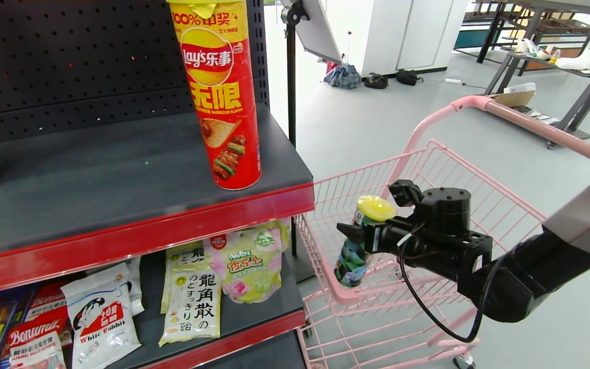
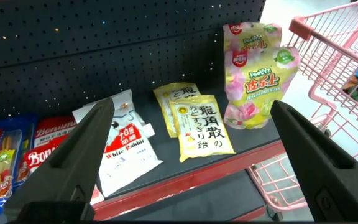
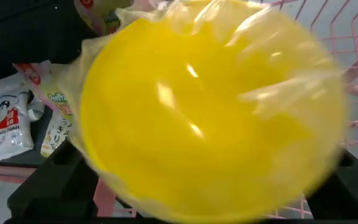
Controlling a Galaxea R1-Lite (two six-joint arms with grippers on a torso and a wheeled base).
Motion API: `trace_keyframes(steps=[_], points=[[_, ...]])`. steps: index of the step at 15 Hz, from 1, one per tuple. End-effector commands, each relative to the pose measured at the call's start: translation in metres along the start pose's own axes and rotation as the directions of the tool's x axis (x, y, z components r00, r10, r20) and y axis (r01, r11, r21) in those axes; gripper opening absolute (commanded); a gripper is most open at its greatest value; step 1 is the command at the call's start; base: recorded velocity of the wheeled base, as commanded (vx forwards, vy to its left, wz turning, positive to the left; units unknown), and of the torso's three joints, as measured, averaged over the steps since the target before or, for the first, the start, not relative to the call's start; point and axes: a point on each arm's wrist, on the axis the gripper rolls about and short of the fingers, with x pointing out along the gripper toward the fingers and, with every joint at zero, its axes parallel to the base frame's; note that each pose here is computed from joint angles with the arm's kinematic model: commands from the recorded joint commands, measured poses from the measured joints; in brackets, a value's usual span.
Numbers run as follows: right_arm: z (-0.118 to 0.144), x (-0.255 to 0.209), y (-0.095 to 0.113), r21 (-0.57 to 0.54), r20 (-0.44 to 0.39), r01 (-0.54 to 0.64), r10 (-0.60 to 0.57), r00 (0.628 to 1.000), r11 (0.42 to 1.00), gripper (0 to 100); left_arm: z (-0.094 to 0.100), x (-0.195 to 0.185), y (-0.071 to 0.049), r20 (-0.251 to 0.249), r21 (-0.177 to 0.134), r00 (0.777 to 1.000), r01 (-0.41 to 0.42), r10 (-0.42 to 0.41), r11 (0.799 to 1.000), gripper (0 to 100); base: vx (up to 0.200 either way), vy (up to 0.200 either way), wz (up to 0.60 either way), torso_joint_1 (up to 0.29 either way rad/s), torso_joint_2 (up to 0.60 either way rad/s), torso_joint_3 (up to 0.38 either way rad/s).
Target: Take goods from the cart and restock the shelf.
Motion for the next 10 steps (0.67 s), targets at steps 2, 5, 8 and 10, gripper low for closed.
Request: trace_keyframes(steps=[2,5,8,10], points=[[-0.007,0.006,-0.002,0.004,-0.013,0.023,-0.023,1.000,1.000,0,0.000,0.000,0.000,-0.002,0.000,1.000,0.000,0.000,1.000,100,0.000,0.000,0.00,0.000,0.00,0.000],[-0.006,0.006,-0.004,0.009,-0.008,0.023,-0.023,1.000,1.000,0,0.000,0.000,0.000,-0.002,0.001,1.000,0.000,0.000,1.000,100,0.000,0.000,0.00,0.000,0.00,0.000],[-0.004,0.004,-0.004,0.004,-0.001,0.021,-0.021,1.000,1.000,0,0.000,0.000,0.000,0.001,0.001,1.000,0.000,0.000,1.000,100,0.000,0.000,0.00,0.000,0.00,0.000],[0.014,-0.008,0.001,-0.017,0.055,0.025,-0.024,0.998,1.000,0,0.000,0.000,0.000,-0.001,0.001,1.000,0.000,0.000,1.000,100,0.000,0.000,0.00,0.000,0.00,0.000]])
